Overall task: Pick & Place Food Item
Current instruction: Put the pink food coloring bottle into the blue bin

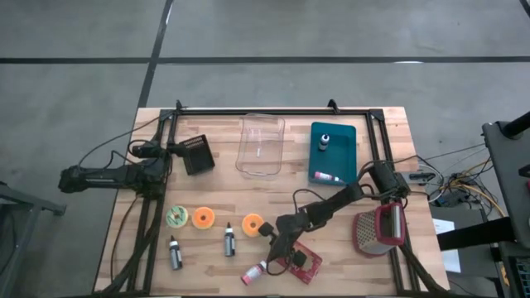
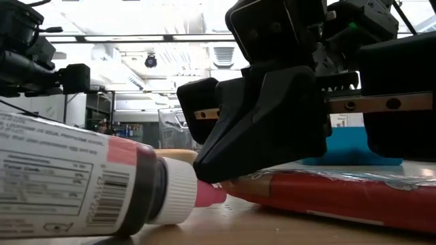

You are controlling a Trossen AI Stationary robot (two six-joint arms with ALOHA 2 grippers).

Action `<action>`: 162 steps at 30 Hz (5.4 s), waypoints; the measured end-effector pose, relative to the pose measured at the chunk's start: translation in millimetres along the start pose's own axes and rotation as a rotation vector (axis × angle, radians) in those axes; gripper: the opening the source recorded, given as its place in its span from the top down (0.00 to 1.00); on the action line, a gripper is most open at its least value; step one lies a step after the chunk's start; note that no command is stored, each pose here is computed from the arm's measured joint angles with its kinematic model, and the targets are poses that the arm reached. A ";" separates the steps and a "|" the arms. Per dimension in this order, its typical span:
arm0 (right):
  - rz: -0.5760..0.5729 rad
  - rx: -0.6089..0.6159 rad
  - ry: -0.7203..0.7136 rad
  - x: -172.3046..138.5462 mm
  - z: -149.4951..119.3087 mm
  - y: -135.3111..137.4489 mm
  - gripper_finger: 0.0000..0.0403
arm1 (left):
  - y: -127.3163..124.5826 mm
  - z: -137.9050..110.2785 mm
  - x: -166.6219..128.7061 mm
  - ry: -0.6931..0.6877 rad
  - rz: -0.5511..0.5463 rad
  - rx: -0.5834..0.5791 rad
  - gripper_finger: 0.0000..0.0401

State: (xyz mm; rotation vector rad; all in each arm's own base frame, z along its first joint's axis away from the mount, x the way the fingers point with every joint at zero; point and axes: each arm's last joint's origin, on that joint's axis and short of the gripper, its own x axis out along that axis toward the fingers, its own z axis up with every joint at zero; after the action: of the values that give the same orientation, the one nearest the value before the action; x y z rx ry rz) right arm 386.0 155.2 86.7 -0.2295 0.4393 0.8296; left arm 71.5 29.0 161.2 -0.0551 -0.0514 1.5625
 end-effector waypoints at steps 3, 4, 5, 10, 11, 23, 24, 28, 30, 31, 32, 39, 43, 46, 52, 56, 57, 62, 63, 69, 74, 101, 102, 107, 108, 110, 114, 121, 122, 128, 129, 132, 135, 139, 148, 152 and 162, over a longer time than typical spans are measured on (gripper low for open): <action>0.000 0.000 0.000 0.0 0.0 0.0 0.98 | 0.0 -0.1 0.0 0.000 0.000 0.000 0.45; 0.000 0.000 0.000 0.0 0.0 0.0 0.98 | 0.0 0.0 0.0 0.000 0.000 0.000 0.45; 0.000 0.000 0.000 0.0 0.0 0.0 0.98 | 0.0 -0.1 0.0 0.000 0.000 0.000 0.45; -0.001 0.027 0.001 -0.1 -0.1 -0.2 0.98 | 0.0 -0.1 0.0 0.000 0.000 0.000 0.45; -0.001 0.027 0.001 -0.1 -0.1 -0.2 0.98 | 0.0 0.0 0.0 0.000 0.000 0.000 0.45; -0.004 0.029 -0.004 0.0 0.4 -0.2 0.98 | 0.0 -0.1 0.0 0.000 0.000 0.001 0.45; -0.004 0.030 -0.004 0.0 0.4 -0.2 0.98 | 0.0 -0.1 0.0 0.000 0.000 0.000 0.45; -0.003 0.044 -0.005 -0.1 0.6 -0.2 0.97 | 0.0 0.0 0.0 0.000 0.000 0.000 0.45; -0.003 0.067 -0.006 -0.3 0.9 -0.4 0.95 | 0.0 -0.1 0.0 0.000 0.000 0.000 0.45; -0.003 0.074 -0.006 -0.4 1.1 -0.3 0.93 | 0.0 0.0 0.0 0.000 0.000 0.000 0.45; -0.003 0.076 -0.007 -0.4 1.2 -0.3 0.91 | 0.0 -0.1 0.0 0.000 0.000 0.000 0.45; -0.001 0.073 -0.013 -0.8 3.1 0.4 0.80 | 0.0 0.0 0.0 0.000 0.000 0.000 0.45; 0.001 0.085 -0.012 -0.3 3.3 1.3 0.78 | 0.0 -0.1 0.0 0.000 0.000 0.000 0.45; 0.000 0.084 -0.011 0.4 3.7 2.8 0.77 | 0.0 0.0 0.0 0.000 0.000 0.000 0.45; -0.032 0.085 -0.002 0.9 3.3 2.7 0.77 | 0.0 0.0 0.0 0.000 0.000 0.000 0.45; -0.036 0.105 0.003 1.0 2.5 2.6 0.77 | 0.0 -0.1 0.0 0.000 0.000 0.000 0.45; -0.035 0.106 0.005 1.0 2.3 2.6 0.77 | 0.0 -0.1 0.0 0.000 0.000 0.001 0.45; -0.034 0.122 0.006 1.1 2.0 2.8 0.77 | 0.0 -0.1 0.0 0.000 0.000 0.000 0.45; -0.035 0.129 0.007 1.1 1.9 2.8 0.77 | 0.0 -0.1 0.0 0.000 0.000 0.001 0.45; -0.035 0.132 0.007 1.1 1.7 2.7 0.72 | 0.0 -0.1 0.0 0.000 0.000 0.000 0.45; -0.033 0.121 0.001 2.6 3.1 3.2 0.68 | 0.0 -0.1 0.0 0.000 0.000 0.000 0.45; -0.047 0.104 0.010 3.4 2.4 3.1 0.86 | 0.0 0.0 0.0 0.000 0.000 0.000 0.45; -0.047 0.104 0.010 3.4 2.4 3.1 0.87 | 0.0 -0.1 0.0 0.000 0.000 0.000 0.45; -0.049 0.095 0.010 3.4 2.4 3.1 0.90 | 0.0 -0.1 0.0 0.000 0.000 0.000 0.45; -0.049 0.095 0.010 3.4 2.4 3.1 0.91 | 0.0 -0.1 0.0 0.000 0.000 0.000 0.45; -0.049 0.092 0.010 3.4 2.4 3.0 0.92 | 0.0 -0.1 0.0 0.000 0.000 0.000 0.45; -0.049 0.091 0.009 3.5 2.7 2.9 0.92 | 0.0 -0.1 0.0 0.000 0.000 0.001 0.45; -0.050 0.072 0.006 3.7 3.8 2.4 0.92 | 0.0 -0.1 0.0 0.000 0.000 0.000 0.45; -0.050 0.072 0.006 3.7 3.8 2.4 0.92 | 0.0 0.0 0.0 0.000 0.000 0.000 0.45; -0.048 0.103 0.014 3.8 3.0 2.8 0.92 | 0.0 -0.1 0.0 0.000 0.000 0.000 0.45; -0.047 0.106 0.019 3.8 2.6 2.9 0.92 | 0.0 -0.1 0.0 0.000 0.000 0.000 0.45; -0.044 0.116 0.030 3.8 1.4 3.2 0.91 | 0.0 -0.1 0.0 0.000 0.000 0.000 0.45; -0.043 0.135 0.041 3.7 0.3 3.5 0.91 | 0.0 -0.1 0.0 0.000 0.000 0.000 0.45; -0.042 0.145 0.044 3.7 0.0 3.6 0.90 | 0.0 -0.1 0.0 0.000 0.000 0.000 0.45; -0.046 0.189 0.046 3.7 -0.2 3.5 0.80 | 0.0 -0.1 0.0 0.000 0.000 0.001 0.45; -0.043 0.160 0.038 4.6 2.9 3.1 0.75 | 0.0 -0.1 0.0 0.000 0.000 0.000 0.45; -0.026 0.138 0.072 8.3 8.7 4.6 0.77 | 0.0 -0.1 0.0 0.000 0.000 0.000 0.45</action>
State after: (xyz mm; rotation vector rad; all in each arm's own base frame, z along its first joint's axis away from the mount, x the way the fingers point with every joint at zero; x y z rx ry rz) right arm 389.9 166.9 90.4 -0.1372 0.5575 0.7637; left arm 71.5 29.0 161.1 -0.0551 -0.0514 1.5626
